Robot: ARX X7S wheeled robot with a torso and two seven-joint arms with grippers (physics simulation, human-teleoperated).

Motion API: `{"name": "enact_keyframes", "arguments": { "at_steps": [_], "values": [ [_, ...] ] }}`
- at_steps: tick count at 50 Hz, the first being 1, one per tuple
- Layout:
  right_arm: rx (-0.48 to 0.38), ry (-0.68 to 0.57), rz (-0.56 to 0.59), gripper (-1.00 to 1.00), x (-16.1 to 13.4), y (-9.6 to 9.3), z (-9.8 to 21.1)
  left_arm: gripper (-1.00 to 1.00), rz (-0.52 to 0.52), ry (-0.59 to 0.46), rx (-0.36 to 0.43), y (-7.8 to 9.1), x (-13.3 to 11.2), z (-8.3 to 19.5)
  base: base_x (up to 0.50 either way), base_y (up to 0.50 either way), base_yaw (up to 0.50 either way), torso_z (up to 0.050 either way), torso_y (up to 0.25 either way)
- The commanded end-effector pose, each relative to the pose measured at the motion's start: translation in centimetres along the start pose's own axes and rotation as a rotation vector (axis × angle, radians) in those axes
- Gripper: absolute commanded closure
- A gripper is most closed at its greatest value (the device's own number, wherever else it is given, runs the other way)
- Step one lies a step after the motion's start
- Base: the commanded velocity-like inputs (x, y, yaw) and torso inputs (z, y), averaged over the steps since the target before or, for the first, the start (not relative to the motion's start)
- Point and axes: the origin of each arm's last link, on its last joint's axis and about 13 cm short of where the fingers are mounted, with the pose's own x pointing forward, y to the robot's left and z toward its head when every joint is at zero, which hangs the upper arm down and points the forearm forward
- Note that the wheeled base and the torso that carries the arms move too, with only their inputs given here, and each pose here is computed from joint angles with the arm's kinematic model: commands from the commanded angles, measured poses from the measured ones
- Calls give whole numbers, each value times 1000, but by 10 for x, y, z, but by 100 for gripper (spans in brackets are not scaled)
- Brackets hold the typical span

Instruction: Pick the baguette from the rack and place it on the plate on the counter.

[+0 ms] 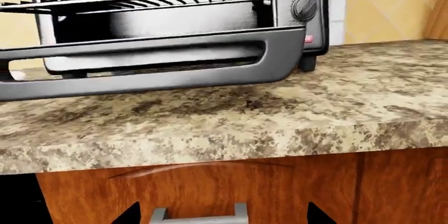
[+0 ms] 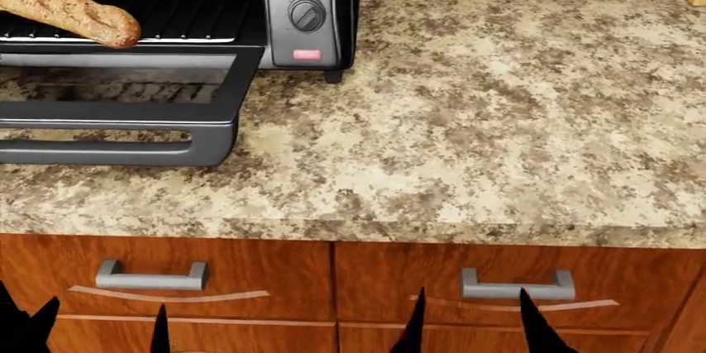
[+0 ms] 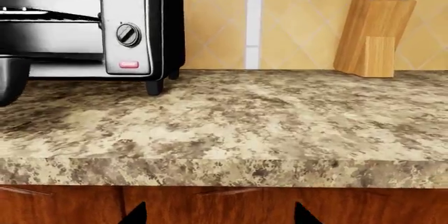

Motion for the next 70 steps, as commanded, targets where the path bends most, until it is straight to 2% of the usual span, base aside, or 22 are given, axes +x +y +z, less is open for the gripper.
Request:
{"name": "enact_keyframes", "arguments": {
  "at_steps": [1,19,33,42,70],
  "values": [
    [-32,-113,8,-100,5,-4,57,-100,-17,-59,0,5,-6,44,0,0,0,50,29],
    [-96,-217,41,-100,11,-13,122,-100,-22,-123,40,14,-13,95,0,0,0,50,31],
    [-142,-293,52,-100,11,-19,157,-100,-26,-184,89,19,-17,128,0,0,0,50,31],
    [-174,-341,57,-100,9,-19,176,-100,-29,-209,105,21,-17,139,0,332,0,50,31],
    [-170,-374,65,-100,7,-18,190,-100,-16,-230,115,23,-20,146,0,500,0,50,31]
  ]
}}
